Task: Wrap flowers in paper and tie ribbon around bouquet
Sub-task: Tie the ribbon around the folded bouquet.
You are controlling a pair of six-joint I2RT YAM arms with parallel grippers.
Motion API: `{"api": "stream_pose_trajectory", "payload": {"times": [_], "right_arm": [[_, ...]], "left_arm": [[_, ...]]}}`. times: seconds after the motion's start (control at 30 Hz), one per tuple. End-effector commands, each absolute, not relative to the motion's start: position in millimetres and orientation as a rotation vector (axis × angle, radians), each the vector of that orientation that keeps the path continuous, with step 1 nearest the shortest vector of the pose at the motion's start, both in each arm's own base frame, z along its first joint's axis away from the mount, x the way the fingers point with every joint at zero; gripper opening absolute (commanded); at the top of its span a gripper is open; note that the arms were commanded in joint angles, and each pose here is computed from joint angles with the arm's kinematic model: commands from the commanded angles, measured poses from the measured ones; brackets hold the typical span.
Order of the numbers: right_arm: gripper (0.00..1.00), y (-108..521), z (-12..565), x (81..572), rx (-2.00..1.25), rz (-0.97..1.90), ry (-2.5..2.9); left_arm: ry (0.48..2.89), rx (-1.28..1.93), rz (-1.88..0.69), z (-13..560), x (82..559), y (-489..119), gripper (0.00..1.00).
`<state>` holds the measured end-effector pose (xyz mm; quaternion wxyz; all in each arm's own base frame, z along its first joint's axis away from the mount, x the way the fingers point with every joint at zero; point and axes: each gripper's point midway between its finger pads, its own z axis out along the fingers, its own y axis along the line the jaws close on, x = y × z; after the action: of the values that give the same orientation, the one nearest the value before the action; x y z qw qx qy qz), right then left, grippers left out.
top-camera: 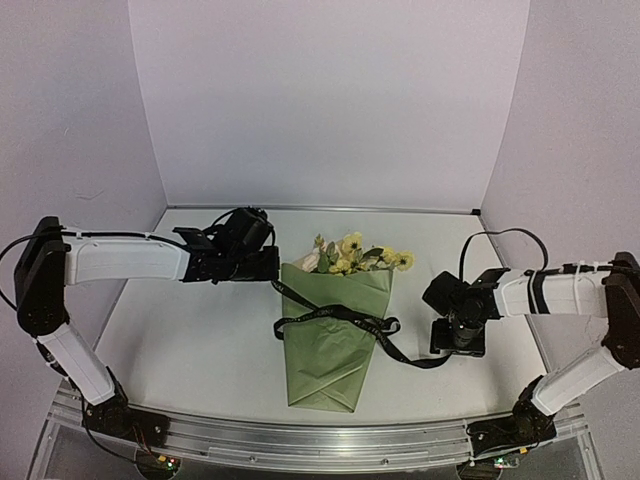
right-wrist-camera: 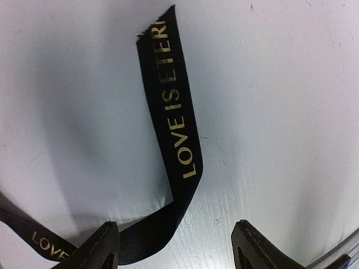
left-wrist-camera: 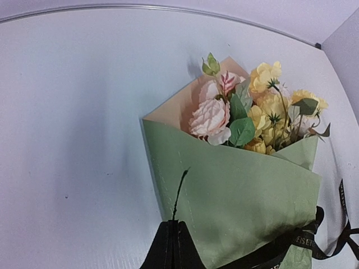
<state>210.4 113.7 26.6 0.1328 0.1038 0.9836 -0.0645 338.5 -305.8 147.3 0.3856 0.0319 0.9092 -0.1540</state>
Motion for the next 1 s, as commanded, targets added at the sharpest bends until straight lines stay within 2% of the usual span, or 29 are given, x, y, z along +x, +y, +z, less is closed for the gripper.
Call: {"api": "stream_pose_trajectory", "payload": {"times": [0.0,0.1,0.13,0.23,0.3,0.37,0.4,0.73,0.97], "right_arm": [[0.70,113.9,13.4,220.0,0.511,-0.169,2.820],[0.64,115.1,-2.0,220.5,0.604,-0.117,2.824],[0.59,115.2,-5.4,220.9,0.622,-0.105,2.822],[0.36,112.3,-8.7,223.4,0.669,-0.085,2.823],[0.17,107.7,-7.8,226.3,0.701,-0.071,2.824],[0.03,100.2,-3.7,229.1,0.727,-0.062,2.817],[0.00,93.8,-1.4,230.6,0.747,-0.069,2.810],[0.00,49.8,30.7,252.0,0.841,-0.077,2.749],[0.00,31.6,35.0,265.7,0.937,-0.074,2.723]], "left_arm": [[2.204,-0.059,-0.388,182.5,343.6,-280.0,0.00],[2.187,-0.115,-0.354,184.9,339.2,-261.5,0.00],[2.182,-0.133,-0.344,185.2,337.7,-254.8,0.00],[2.172,-0.192,-0.292,181.8,332.4,-233.5,0.00],[2.165,-0.229,-0.264,179.5,328.8,-220.5,0.00],[2.147,-0.272,-0.233,179.8,324.7,-204.7,0.00],[2.140,-0.299,-0.223,179.7,322.9,-197.9,0.00],[2.136,-0.564,-0.027,145.9,300.8,-109.0,0.00],[2.198,-0.665,-0.026,100.9,288.6,-89.4,0.00]]}}
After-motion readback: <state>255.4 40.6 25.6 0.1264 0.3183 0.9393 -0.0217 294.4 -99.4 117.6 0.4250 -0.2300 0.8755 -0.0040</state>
